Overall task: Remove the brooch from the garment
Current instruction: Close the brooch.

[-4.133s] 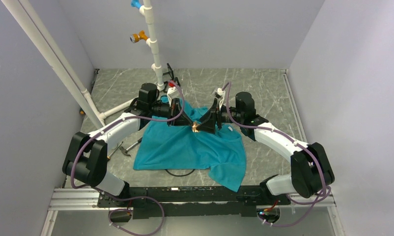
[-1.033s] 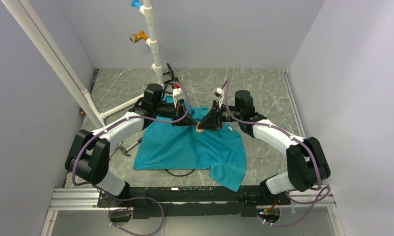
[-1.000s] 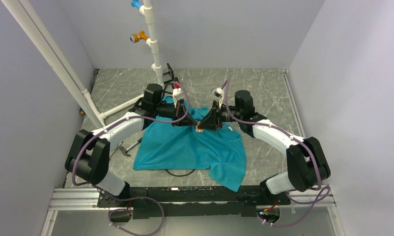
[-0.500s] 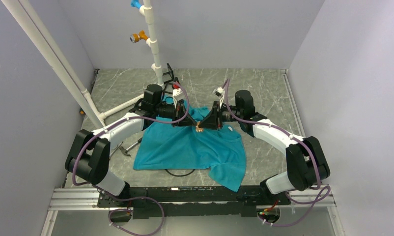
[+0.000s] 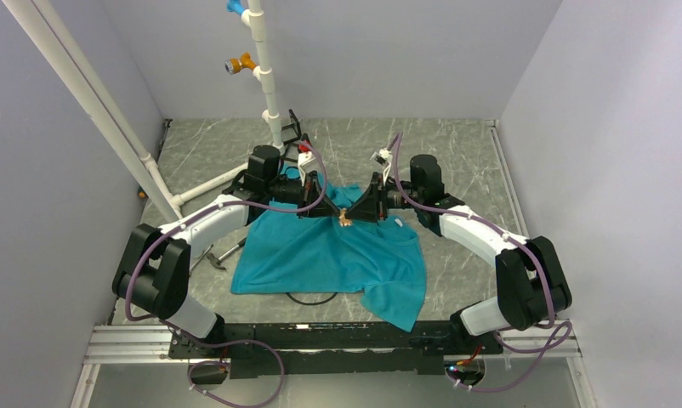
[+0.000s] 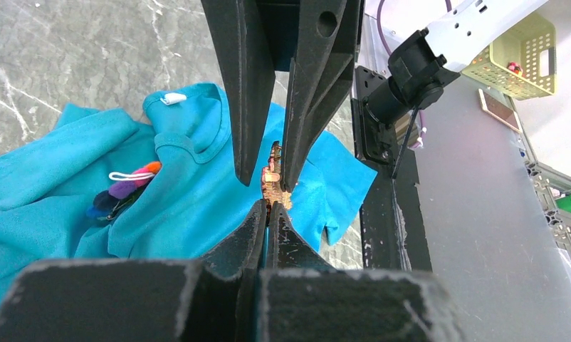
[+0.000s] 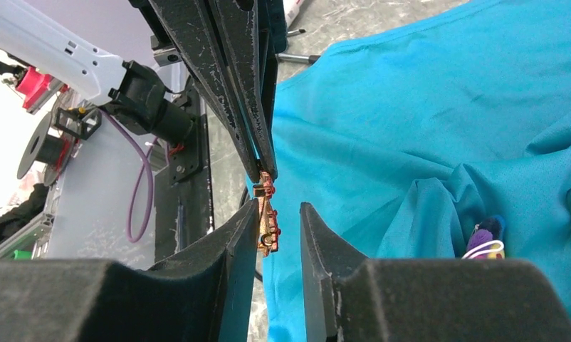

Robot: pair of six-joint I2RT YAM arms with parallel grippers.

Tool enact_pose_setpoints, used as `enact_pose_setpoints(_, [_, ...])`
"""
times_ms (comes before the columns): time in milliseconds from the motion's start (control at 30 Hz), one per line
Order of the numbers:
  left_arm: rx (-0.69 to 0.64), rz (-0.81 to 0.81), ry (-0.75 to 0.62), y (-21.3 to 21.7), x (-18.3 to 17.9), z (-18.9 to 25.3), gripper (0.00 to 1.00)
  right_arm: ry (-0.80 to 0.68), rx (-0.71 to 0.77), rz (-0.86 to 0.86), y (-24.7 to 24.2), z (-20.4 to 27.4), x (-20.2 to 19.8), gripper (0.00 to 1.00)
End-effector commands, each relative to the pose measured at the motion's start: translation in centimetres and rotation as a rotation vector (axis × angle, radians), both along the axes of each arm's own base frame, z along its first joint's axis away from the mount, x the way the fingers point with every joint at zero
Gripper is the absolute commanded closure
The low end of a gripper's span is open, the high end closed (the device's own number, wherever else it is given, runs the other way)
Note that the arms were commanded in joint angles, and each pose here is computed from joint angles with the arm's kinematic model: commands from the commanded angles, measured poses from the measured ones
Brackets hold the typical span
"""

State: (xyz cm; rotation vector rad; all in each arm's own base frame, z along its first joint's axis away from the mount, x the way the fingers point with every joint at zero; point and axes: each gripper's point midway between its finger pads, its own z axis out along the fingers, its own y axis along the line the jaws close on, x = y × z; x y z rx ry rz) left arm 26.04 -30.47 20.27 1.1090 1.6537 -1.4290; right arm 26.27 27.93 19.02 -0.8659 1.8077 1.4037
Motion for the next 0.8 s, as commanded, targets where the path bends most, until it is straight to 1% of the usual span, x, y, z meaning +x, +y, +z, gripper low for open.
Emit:
enact_pose_setpoints(0, [-0.040, -0.067, 0.005, 0.3, -1.3, 1.5, 1.00, -0.123, 0.030, -0.033, -0.7, 2.0, 1.3, 0.70])
enact_pose_setpoints(100, [-0.039, -0.061, 0.010, 0.2, -1.1, 1.4, 1.00, -0.127, 0.039, -0.010, -0.7, 2.3, 0.9, 0.66])
enact_pose_setpoints(333, [-0.032, -0.050, 0.014, 0.1, -0.8, 1.3, 1.00, -0.143, 0.057, 0.018, -0.7, 3.0, 0.2, 0.53])
enact_pose_setpoints(467, [-0.030, -0.048, 0.014, 0.2, -0.8, 1.3, 1.00, -0.145, 0.059, 0.020, -0.6, 3.2, 0.3, 0.49])
enact_pose_setpoints(667, [-0.023, -0.038, -0.001, 0.5, -0.7, 1.4, 1.00, -0.157, 0.050, 0.014, -0.8, 3.9, 0.6, 0.38])
enact_pose_setpoints(767, [-0.015, -0.026, -0.010, 0.9, -0.5, 1.5, 1.00, -0.153, 0.045, 0.003, -1.1, 4.0, 1.0, 0.35])
